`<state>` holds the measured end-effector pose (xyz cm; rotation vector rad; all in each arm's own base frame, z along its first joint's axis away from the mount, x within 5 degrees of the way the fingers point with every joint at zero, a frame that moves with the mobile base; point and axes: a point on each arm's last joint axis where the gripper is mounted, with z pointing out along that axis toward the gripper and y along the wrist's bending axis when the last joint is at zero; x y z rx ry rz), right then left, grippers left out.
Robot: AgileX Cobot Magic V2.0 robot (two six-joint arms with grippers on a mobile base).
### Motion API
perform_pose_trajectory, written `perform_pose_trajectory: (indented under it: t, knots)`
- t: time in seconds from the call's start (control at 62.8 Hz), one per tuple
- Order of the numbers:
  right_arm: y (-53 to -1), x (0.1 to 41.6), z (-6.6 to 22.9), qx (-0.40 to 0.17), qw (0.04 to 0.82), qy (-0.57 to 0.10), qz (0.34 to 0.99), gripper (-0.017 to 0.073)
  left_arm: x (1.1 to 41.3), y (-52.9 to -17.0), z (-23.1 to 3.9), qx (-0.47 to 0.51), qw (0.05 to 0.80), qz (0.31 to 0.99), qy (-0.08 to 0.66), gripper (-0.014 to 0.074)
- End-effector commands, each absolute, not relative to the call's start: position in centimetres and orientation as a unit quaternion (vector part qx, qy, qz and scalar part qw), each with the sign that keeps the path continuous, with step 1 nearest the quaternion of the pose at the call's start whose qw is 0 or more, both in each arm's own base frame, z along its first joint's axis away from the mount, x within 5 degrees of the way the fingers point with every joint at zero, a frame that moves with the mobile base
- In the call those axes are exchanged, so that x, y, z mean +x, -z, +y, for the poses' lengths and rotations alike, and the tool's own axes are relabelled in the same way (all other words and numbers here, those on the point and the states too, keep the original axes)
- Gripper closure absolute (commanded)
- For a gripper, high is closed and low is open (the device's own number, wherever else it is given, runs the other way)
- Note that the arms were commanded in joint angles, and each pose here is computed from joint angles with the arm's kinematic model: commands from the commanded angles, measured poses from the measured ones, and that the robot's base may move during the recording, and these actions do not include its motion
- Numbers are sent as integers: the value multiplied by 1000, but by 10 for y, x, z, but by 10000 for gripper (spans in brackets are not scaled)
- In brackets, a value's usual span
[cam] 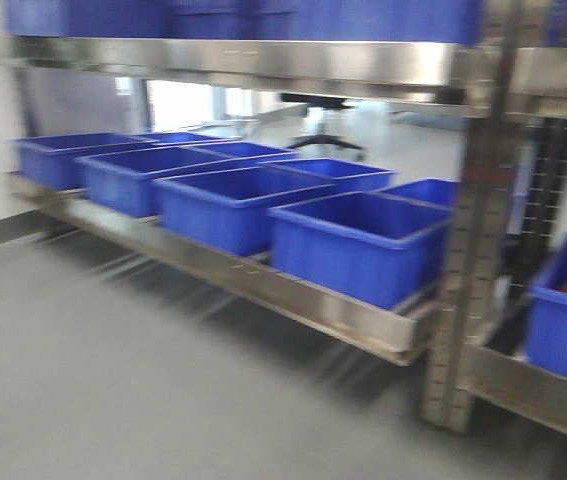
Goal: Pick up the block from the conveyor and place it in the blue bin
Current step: 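Drive up to the shelf and stop facing the blue bins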
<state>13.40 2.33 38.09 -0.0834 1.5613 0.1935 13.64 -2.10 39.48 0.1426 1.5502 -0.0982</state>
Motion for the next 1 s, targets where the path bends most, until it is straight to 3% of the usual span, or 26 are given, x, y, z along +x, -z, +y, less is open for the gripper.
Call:
perform_pose_trajectory:
  t: [0.0,0.988]
  knots:
    - [-383,134,23,-39,714,-84,694,721,135,-397,-22,65,718,691,48,704]
    - [-383,134,23,-39,714,-84,694,721,135,-398,-22,65,720,690,48,704]
